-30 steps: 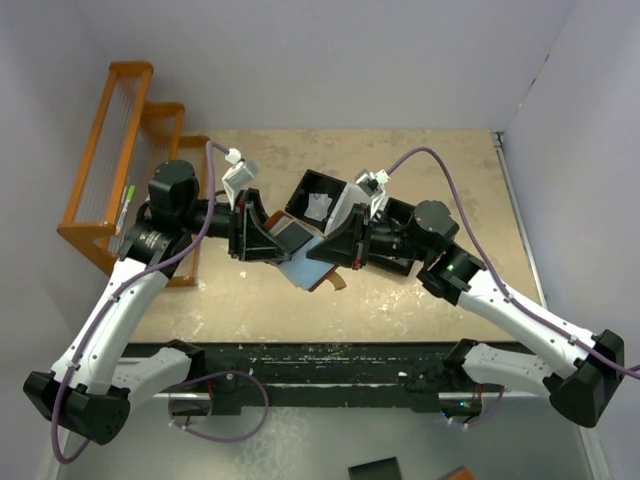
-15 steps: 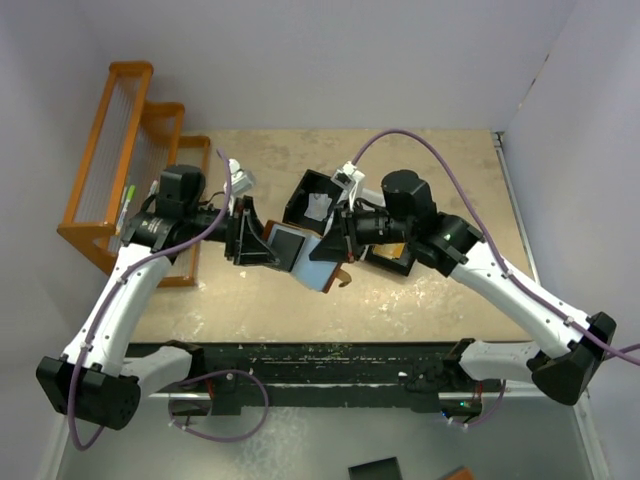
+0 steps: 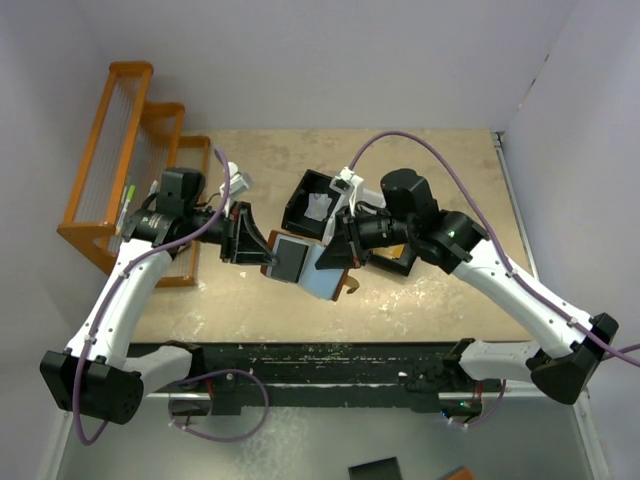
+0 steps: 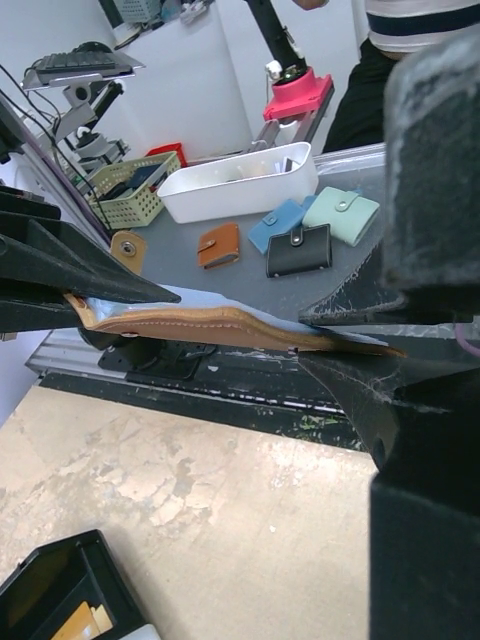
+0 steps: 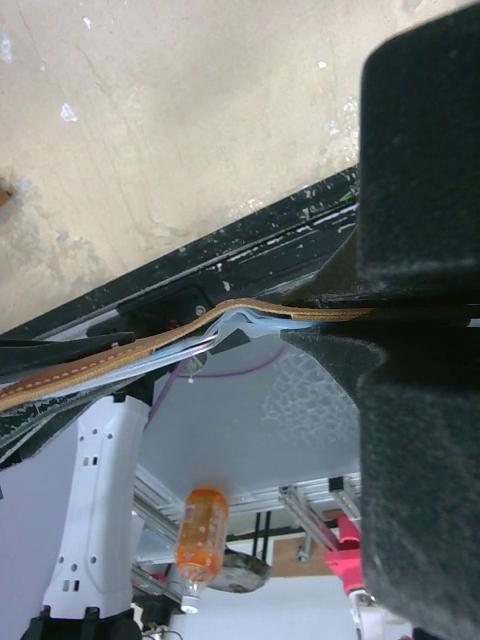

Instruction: Take the credit cards out of the card holder

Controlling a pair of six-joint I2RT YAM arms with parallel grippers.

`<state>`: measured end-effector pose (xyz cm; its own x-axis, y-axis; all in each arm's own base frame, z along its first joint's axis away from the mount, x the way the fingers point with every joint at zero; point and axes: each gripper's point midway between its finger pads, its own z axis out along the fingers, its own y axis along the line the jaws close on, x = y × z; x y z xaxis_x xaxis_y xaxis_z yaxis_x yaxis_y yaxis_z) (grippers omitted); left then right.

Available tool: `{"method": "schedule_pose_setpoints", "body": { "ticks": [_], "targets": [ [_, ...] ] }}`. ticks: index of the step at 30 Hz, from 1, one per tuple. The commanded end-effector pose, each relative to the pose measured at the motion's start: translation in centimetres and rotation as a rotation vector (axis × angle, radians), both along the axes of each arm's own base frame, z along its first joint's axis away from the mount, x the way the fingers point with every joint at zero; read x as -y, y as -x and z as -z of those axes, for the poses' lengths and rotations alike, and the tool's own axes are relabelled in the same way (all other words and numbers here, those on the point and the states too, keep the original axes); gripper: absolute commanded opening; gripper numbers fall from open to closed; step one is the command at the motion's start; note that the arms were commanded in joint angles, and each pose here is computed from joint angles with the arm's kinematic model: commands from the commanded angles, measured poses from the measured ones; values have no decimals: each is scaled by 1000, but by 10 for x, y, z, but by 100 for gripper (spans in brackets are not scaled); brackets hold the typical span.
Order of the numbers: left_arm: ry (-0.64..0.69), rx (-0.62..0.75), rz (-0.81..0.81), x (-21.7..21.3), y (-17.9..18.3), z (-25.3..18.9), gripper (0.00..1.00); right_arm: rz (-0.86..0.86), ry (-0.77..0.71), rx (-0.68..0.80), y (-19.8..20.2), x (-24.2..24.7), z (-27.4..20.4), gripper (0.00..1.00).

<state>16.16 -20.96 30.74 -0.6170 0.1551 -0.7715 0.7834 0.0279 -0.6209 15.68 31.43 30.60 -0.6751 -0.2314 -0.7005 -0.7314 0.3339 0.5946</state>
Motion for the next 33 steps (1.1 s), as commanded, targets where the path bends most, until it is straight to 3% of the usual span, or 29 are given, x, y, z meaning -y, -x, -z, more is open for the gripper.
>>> {"method": "schedule_pose_setpoints", "body": {
  "ticks": [1, 8, 13, 20, 33],
  "targets": [
    [55, 64, 48, -1, 7, -17, 15, -68, -68, 28, 11, -2, -30, 0],
    [145, 19, 134, -2, 26, -31, 8, -104, -82, 13, 14, -7, -32, 0],
    [177, 22, 160, -3, 34, -39, 19, -123, -96, -6, 15, -11, -35, 0],
    [124, 36, 117, -3, 26, -27, 36, -127, -102, -19, 15, -13, -42, 0],
    [114, 70, 94, -4, 21, -26, 34, -123, -43, -45, 19, -2, -26, 0]
  ]
}}
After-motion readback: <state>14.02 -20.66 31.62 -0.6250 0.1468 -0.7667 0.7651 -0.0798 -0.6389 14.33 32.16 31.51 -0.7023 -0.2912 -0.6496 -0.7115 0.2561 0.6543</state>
